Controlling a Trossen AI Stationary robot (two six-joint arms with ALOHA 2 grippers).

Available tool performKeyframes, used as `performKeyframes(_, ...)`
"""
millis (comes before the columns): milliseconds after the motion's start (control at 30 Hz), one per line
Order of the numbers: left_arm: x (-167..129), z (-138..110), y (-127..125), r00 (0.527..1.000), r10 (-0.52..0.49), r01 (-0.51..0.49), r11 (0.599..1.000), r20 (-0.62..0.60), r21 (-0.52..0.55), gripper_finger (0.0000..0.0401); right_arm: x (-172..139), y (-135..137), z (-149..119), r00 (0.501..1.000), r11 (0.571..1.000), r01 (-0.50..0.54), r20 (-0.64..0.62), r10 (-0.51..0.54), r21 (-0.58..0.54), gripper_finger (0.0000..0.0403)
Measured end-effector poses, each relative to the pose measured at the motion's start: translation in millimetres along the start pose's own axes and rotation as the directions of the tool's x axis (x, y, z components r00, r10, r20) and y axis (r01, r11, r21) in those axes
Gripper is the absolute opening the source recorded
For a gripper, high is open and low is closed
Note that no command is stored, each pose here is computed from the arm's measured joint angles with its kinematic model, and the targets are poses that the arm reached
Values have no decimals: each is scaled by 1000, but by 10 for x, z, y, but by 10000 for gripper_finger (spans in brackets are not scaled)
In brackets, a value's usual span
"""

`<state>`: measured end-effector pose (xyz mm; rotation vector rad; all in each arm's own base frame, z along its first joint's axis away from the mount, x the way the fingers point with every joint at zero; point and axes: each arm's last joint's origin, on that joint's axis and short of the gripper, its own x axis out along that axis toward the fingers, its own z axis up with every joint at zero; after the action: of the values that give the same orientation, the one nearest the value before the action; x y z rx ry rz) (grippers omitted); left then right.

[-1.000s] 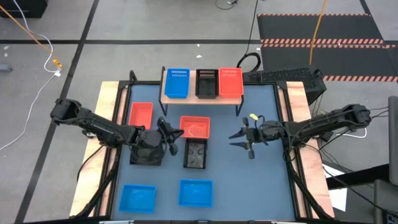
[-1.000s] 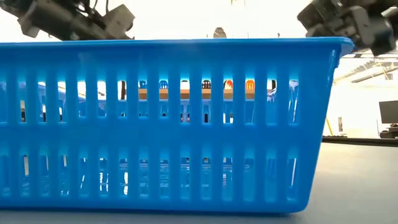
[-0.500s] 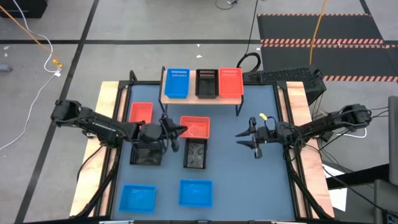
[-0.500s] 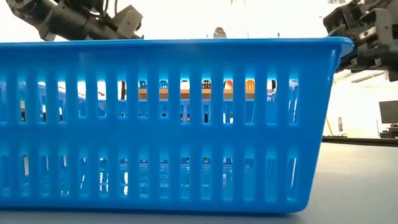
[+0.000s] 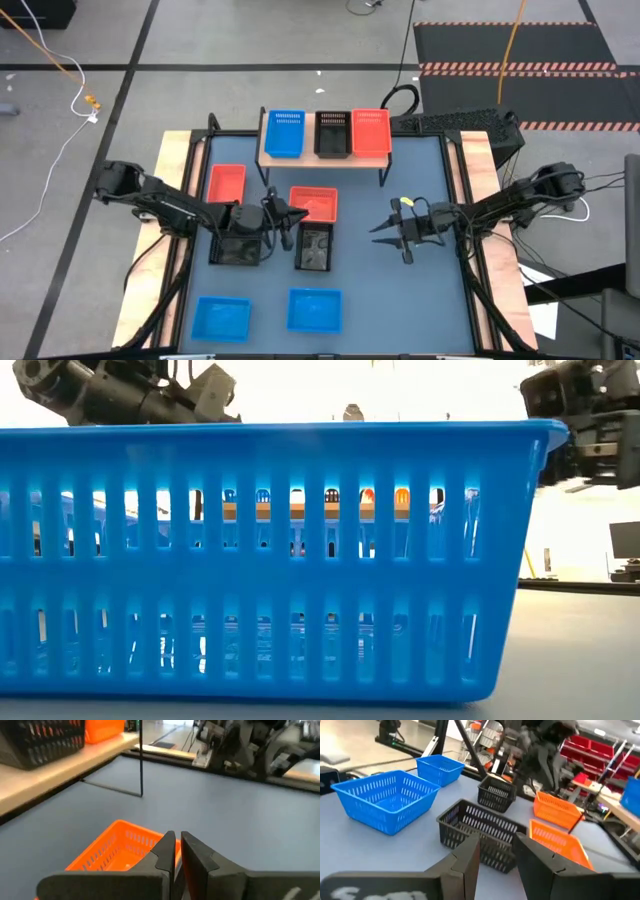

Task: Stack baskets on shelf by color
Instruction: Stack the right orange bin on the orange bin on the shelf

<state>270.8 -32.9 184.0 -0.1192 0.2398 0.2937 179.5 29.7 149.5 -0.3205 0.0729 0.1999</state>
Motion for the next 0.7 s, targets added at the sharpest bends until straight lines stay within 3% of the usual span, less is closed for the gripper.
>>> performKeyframes(267,78,30,-46,999,1,1,999,-42,35,31,296,-57,150,1000,998,2,8,-2,-66,114)
performKeyframes(400,54,117,-49,995,15,-9,998,-97,62,31,469,-73,178,998,995,-20,-56,15,-100,118)
performKeyframes(600,52,167,-46,987,36,-21,995,-158,93,31,683,-115,240,987,994,-9,-161,-9,-110,163)
performKeyframes(700,51,152,-35,983,43,-19,991,-176,134,31,729,-158,304,983,996,70,-169,-78,-52,186)
